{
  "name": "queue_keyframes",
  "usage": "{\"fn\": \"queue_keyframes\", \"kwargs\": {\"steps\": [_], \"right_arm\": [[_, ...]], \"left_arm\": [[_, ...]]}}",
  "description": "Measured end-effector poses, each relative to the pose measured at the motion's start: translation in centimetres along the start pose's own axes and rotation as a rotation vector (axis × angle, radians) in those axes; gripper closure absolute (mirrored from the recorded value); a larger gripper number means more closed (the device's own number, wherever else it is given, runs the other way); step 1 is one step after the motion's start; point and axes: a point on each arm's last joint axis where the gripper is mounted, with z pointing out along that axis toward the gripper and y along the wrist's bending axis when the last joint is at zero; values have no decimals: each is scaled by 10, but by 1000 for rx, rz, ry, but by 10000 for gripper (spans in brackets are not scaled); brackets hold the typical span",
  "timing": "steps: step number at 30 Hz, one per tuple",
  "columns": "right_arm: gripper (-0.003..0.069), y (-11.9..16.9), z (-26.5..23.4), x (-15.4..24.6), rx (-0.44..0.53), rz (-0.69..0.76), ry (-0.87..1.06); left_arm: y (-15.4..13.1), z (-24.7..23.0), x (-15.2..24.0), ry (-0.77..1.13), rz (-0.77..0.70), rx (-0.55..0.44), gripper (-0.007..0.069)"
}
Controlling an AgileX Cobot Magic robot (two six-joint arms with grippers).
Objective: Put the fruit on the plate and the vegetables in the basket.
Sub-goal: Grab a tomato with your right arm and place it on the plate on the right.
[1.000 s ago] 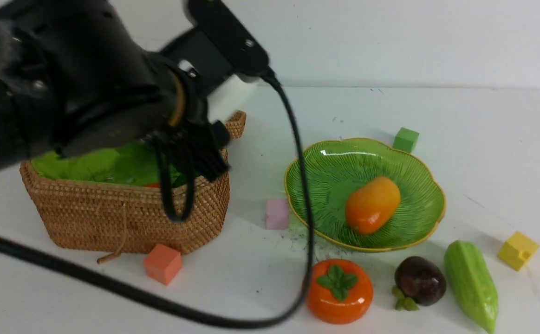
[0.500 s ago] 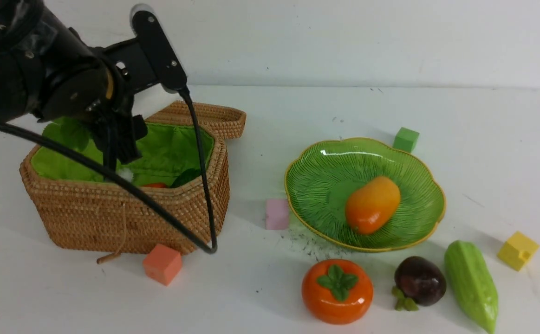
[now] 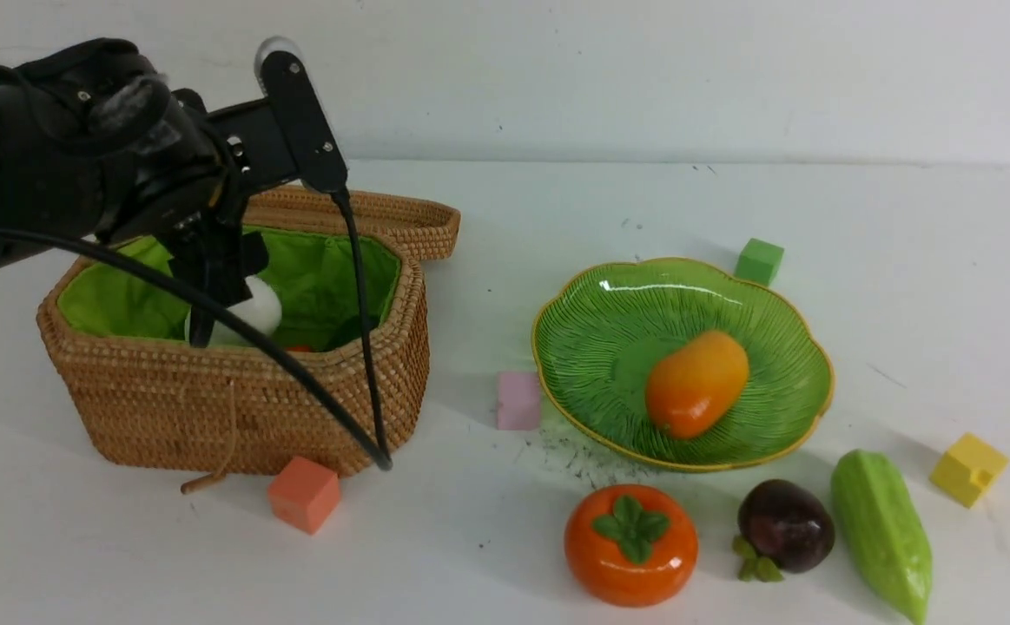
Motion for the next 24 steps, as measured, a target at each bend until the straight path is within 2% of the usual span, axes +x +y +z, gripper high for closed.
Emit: {"fn": "queue_keyframes", "kwargs": {"steps": [3,5,8,10,11,12,14,15,16,18,21,24], "right_arm": [[464,0,1,2,-9,6,23],[464,0,5,5,-22,29,64],[464,-4,22,12,-63,82,211],[464,-8,36,15,-83,121,324],[464,-11,46,17,-90,141,384],[465,-13,49,17,-92,150,409],[465,-22,72,20,-91,204,536],[465,-22,71,20,-90,204,536],[465,-30,87,23,-76,228,593],[470,-37,102,25,-59,246,637],[501,-47,124,31,-47,266,701],[538,-52,136,34,-48,278,733]], "left_arm": [[-5,-19,-4,10,-152,44,127],[-9,-35,-10,-8,-285,71,223],[-23,-77,-28,-102,-449,160,439],[-31,-106,-34,-149,-490,220,583],[-34,-120,-35,-167,-507,251,625],[-38,-124,-36,-171,-506,261,625],[-47,-165,-35,-222,-549,388,638],[-48,-172,-35,-235,-556,409,638],[-55,-191,-31,-266,-572,494,638],[-62,-212,-22,-313,-587,578,638],[-69,-233,-4,-380,-604,663,638],[-70,-239,13,-403,-631,676,638]]}}
